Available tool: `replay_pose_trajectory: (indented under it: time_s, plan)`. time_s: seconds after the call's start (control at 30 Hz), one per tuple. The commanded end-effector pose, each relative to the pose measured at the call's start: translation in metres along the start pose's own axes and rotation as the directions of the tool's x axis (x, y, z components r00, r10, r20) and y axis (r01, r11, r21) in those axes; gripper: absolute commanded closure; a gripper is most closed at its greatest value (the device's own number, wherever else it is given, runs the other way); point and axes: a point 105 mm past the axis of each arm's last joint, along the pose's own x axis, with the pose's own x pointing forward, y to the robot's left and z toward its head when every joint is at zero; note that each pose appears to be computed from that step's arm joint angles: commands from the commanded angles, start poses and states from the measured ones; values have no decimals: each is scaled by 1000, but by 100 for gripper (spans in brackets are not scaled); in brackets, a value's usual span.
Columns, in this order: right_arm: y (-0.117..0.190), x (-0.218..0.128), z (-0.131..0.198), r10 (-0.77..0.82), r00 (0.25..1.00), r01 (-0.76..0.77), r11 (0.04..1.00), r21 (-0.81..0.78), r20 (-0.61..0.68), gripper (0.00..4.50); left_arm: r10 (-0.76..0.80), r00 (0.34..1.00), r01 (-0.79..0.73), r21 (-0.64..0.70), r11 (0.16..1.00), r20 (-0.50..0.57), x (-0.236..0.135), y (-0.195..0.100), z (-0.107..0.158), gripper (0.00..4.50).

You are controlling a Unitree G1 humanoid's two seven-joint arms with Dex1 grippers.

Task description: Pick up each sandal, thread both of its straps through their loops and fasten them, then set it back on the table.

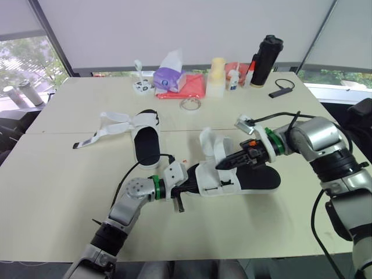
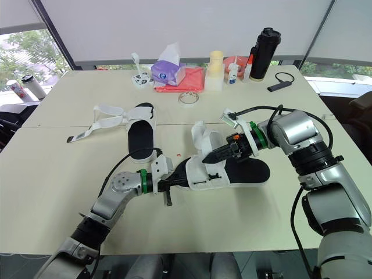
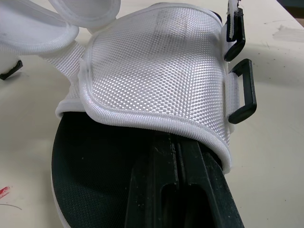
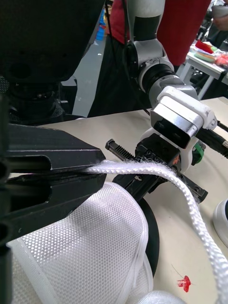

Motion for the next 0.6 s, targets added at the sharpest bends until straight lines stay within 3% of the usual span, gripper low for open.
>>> replay_pose_trajectory:
  time_s: [0.03, 0.6]
  plan:
    - [12, -3, 15, 33, 999, -31, 998, -50, 25, 446, -19, 996, 14, -54, 998, -88, 1, -9, -24, 450]
    - [-8, -1, -5, -25, 999, 23, 999, -37, -37, 446, -11, 996, 6, -56, 998, -87, 1, -9, -25, 450]
